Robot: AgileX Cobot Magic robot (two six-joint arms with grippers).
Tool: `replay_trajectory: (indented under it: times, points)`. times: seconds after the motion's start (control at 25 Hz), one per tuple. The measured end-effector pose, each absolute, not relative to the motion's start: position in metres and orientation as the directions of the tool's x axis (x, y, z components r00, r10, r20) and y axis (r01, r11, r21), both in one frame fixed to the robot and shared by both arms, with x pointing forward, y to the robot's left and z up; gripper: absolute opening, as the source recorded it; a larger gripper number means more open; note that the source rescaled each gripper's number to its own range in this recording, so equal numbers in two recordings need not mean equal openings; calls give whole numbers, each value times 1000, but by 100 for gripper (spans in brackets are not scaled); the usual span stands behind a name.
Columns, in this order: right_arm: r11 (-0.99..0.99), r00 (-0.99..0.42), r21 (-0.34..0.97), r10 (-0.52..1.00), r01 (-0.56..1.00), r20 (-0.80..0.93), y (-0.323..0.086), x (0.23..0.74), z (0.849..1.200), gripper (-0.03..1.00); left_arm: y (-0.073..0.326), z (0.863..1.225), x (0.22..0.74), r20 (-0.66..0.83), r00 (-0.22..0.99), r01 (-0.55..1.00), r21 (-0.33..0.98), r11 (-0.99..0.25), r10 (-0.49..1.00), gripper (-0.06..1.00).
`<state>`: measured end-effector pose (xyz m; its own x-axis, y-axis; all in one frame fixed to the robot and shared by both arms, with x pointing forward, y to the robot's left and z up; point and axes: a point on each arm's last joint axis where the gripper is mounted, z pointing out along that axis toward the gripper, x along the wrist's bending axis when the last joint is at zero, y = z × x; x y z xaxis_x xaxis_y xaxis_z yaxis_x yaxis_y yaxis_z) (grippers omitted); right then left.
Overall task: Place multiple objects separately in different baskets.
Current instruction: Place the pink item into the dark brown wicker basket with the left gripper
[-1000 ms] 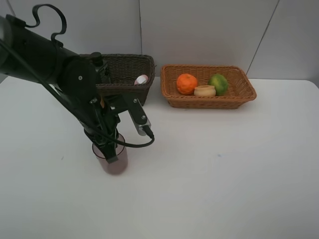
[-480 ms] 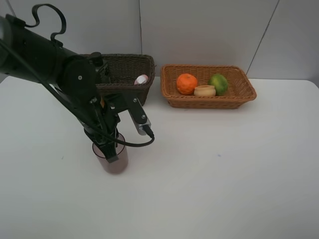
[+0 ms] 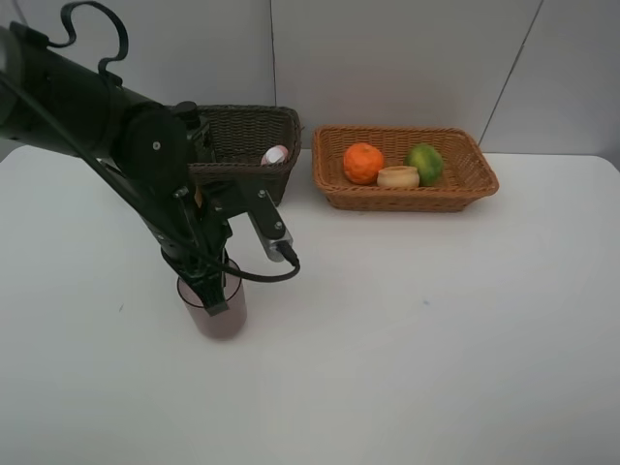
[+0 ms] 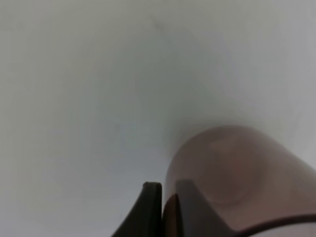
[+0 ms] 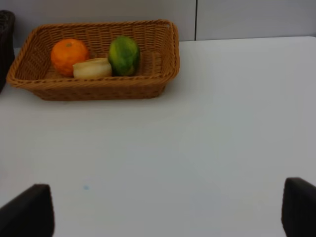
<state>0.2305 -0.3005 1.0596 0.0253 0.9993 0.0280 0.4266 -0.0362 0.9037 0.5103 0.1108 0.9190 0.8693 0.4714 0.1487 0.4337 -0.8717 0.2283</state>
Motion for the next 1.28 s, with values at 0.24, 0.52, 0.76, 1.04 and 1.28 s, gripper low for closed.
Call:
replay_trajectory:
  times: [0.24,0.52,0.76,1.04,1.28]
  points:
    - [-36,25,904,999,427,28,-301,230,1060,100,97,978,532,108,723,626,318,-712,683,0]
    - [-36,25,904,999,427,28,-301,230,1060,100,100,1054,573,106,496,732,484,-481,862,0]
    - [-36,25,904,999,427,28,-301,230,1060,100,114,1086,609,183,391,688,593,-418,902,0]
    - [-36,25,904,999,427,28,-301,230,1060,100,112,1053,642,269,360,631,635,-445,893,0]
    - [-36,25,904,999,427,28,-301,230,1060,100,117,1020,667,266,360,615,654,-441,894,0]
